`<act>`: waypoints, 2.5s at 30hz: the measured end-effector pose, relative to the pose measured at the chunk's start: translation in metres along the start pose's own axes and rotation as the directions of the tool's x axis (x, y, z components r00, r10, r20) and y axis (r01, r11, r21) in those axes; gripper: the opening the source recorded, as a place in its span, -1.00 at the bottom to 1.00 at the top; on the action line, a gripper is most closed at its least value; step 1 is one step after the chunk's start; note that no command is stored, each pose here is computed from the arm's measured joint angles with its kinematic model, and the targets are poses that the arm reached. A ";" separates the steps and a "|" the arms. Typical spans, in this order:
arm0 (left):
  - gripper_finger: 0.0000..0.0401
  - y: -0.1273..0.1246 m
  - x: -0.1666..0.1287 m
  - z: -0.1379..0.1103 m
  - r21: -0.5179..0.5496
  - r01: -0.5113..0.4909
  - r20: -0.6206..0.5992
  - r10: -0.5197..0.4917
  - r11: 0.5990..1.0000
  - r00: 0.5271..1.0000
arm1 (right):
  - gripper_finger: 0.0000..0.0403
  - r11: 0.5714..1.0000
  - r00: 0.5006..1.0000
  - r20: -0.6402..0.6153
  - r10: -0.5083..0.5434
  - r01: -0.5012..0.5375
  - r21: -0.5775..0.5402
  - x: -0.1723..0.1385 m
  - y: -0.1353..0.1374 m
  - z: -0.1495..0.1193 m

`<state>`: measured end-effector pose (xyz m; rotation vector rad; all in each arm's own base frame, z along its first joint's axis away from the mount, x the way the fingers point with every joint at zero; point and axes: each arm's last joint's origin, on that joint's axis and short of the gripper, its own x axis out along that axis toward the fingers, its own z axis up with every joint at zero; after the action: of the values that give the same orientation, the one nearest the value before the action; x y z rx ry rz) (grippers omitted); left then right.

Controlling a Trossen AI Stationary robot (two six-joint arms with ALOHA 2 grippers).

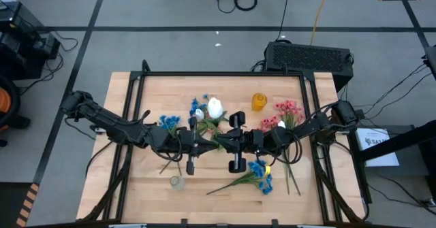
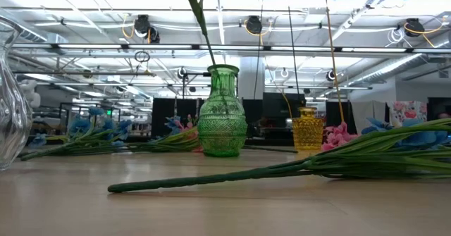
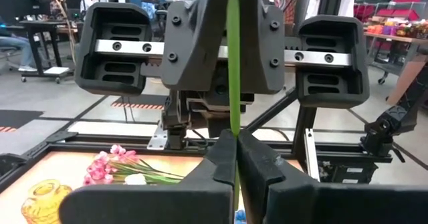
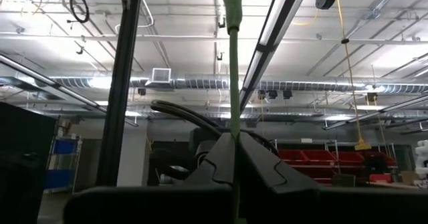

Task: Sort flowers into vase by color
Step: Put the left white flower into the green vase

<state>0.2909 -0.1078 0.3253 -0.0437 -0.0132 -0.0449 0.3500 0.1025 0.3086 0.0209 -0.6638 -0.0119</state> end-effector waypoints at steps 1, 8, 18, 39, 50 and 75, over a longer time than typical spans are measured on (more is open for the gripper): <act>-0.97 0.000 0.000 0.000 0.000 0.000 -0.001 0.000 1.000 1.000 | -1.00 1.000 1.000 -0.002 0.000 0.000 -0.001 0.000 0.000 0.000; -0.97 0.000 -0.009 0.002 0.008 0.035 -0.054 -0.034 0.999 0.998 | -0.87 0.999 0.998 -0.047 -0.036 0.036 0.001 0.000 0.002 -0.002; -0.97 -0.005 -0.034 0.000 0.010 0.087 -0.227 -0.083 0.996 0.970 | -0.21 0.998 0.949 -0.314 -0.019 0.037 0.052 -0.005 0.013 -0.007; -0.97 -0.013 -0.046 -0.015 0.011 0.120 -0.396 -0.106 0.993 0.912 | 0.07 0.993 0.950 -0.303 0.076 -0.043 0.113 -0.006 0.020 0.011; -0.97 -0.012 -0.046 -0.015 0.014 0.115 -0.400 -0.100 0.993 0.911 | -0.22 0.992 0.950 -0.302 0.075 -0.041 0.118 -0.006 0.020 0.011; -0.74 -0.012 -0.047 -0.017 -0.043 0.076 -0.416 -0.087 0.996 0.905 | -0.99 0.995 0.951 -0.302 0.065 -0.038 0.096 -0.005 0.019 0.014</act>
<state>0.2432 -0.1188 0.3080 -0.0591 0.4168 -0.1381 0.3371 0.1210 0.3172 0.0897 -0.3549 0.0702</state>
